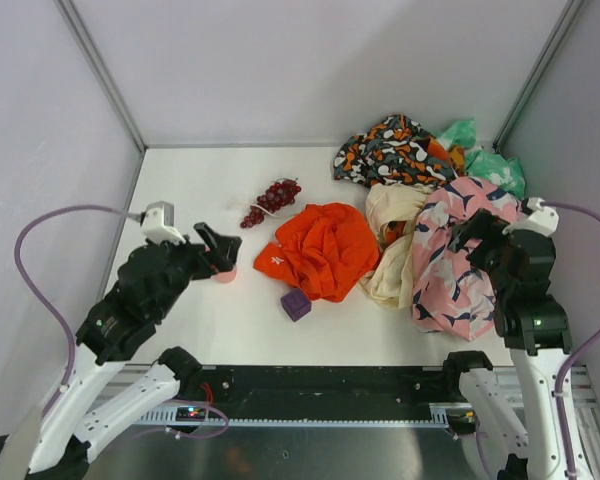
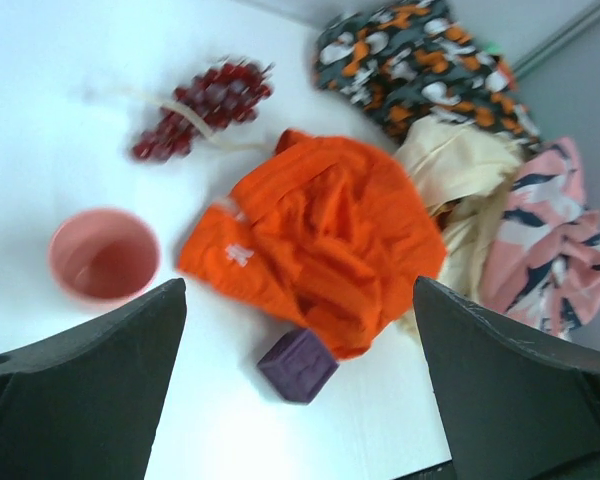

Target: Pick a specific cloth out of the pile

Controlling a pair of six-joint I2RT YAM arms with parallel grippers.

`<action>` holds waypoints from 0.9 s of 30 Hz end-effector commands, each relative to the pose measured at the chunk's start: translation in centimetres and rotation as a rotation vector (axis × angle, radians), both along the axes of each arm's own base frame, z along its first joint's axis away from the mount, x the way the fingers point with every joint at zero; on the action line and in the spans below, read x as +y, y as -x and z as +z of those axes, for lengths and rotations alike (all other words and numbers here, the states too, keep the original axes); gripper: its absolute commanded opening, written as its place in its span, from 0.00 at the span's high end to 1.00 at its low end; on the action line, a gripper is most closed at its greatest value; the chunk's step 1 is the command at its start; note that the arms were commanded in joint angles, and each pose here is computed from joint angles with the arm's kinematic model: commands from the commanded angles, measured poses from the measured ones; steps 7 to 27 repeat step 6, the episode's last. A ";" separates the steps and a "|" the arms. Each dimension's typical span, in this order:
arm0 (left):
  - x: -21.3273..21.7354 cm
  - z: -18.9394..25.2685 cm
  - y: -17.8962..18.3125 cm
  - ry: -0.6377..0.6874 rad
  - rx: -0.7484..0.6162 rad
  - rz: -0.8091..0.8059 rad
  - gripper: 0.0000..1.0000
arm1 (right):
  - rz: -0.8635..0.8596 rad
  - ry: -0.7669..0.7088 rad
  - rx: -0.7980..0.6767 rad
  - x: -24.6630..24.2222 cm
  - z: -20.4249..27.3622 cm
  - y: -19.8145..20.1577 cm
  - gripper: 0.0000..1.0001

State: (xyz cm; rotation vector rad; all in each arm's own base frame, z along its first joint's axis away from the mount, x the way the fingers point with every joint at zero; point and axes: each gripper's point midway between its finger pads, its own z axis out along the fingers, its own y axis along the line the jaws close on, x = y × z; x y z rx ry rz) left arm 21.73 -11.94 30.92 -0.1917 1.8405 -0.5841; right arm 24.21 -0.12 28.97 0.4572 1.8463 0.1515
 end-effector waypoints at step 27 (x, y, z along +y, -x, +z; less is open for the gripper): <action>2.4 -4.3 2.2 0.049 0.151 0.114 0.00 | -0.058 -0.008 -0.086 -1.0 -0.2 2.1 0.01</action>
